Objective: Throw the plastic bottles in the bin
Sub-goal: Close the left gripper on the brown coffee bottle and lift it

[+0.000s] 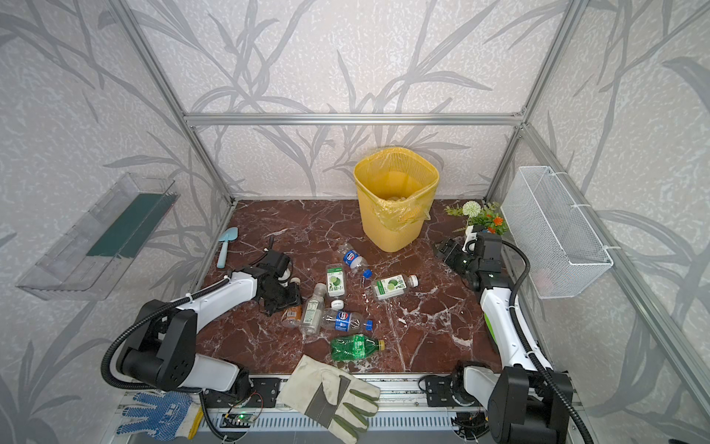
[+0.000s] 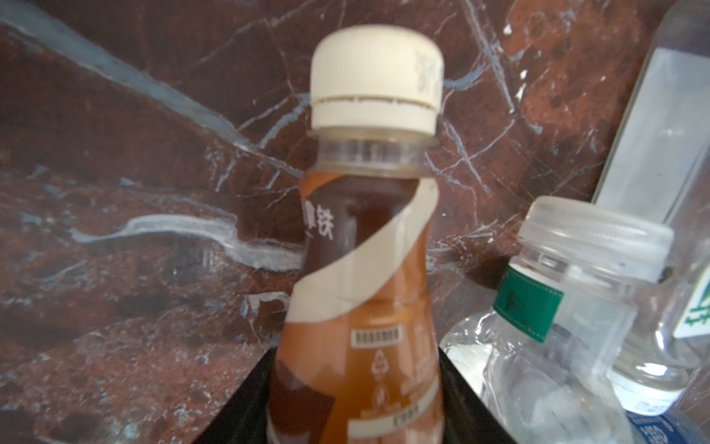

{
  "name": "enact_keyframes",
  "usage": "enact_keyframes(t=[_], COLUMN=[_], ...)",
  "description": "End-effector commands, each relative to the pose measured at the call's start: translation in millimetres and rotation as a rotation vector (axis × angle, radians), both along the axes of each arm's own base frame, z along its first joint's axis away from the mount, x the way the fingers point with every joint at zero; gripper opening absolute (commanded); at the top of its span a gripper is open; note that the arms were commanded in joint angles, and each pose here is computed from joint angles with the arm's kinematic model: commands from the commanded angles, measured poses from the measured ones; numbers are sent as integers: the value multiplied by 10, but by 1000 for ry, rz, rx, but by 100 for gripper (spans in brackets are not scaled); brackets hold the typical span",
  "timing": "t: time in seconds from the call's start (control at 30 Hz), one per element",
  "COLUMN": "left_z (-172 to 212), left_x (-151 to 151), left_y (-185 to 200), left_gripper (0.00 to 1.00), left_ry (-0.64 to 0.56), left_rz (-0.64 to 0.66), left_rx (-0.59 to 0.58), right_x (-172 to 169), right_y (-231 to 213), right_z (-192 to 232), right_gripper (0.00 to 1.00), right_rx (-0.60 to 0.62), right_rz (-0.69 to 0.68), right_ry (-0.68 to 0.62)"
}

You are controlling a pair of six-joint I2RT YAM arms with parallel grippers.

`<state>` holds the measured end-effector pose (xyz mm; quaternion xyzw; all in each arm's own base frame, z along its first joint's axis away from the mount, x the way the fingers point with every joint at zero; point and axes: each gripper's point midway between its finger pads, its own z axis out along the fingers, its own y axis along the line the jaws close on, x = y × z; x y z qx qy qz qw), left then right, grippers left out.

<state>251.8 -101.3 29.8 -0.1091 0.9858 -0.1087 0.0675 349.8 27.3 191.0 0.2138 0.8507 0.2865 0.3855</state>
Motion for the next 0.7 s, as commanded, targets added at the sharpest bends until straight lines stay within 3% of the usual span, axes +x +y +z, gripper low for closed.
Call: enact_keyframes(t=[0.0, 0.3, 0.67], left_z=[-112, 89, 690], left_x=[8, 205, 967], left_y=[55, 165, 153], left_gripper=[51, 47, 47], left_ry=[13, -53, -303], left_rz=[1, 10, 70], left_rx=[44, 88, -14], right_x=[-20, -4, -30], right_y=[-3, 3, 18], right_z=[-31, -45, -314], right_gripper=[89, 89, 88], right_rx=[-24, -21, -26], right_rz=[4, 9, 25], right_ry=[2, 9, 67])
